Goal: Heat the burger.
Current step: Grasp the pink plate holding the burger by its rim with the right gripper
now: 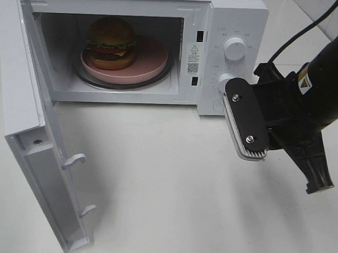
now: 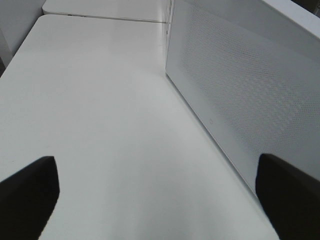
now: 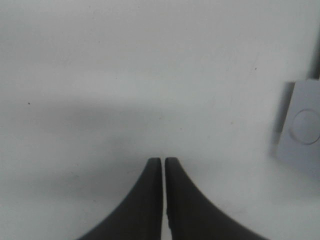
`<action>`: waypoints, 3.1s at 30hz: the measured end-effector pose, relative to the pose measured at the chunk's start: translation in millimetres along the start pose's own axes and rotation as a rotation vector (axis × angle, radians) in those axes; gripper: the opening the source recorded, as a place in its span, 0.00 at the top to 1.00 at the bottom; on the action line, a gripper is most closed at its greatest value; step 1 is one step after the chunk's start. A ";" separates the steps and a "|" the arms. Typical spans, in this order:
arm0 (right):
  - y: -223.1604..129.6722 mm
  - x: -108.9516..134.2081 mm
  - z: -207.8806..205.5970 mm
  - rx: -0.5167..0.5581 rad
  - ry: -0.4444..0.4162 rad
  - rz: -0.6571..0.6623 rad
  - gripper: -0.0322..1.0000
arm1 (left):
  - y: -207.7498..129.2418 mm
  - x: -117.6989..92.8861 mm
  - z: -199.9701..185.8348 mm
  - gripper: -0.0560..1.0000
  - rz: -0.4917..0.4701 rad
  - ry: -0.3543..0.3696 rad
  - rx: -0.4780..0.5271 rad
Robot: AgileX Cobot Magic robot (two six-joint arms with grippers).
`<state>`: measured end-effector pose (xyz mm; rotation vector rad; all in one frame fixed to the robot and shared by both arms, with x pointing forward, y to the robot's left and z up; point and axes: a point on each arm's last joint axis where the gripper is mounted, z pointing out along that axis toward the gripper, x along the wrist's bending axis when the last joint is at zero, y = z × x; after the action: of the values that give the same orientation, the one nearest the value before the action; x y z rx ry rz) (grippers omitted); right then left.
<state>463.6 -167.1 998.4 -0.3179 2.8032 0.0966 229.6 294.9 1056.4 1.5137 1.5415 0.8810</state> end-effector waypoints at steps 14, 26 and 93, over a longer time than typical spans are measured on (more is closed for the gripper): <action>7.1 -26.3 -9.1 -0.047 -0.237 -0.159 0.43 | 0.0 0.0 0.0 0.01 0.000 0.000 0.000; 20.2 -45.4 3.9 -0.059 -0.283 -0.085 0.07 | 0.0 0.0 0.0 0.01 0.000 0.000 0.000; 144.9 -188.5 165.5 -0.085 -0.282 0.060 0.18 | 0.0 0.0 0.0 0.01 0.000 0.000 0.000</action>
<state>655.1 29.8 906.2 -0.2209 2.5326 0.2536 229.6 294.9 1056.4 1.5137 1.5415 0.8810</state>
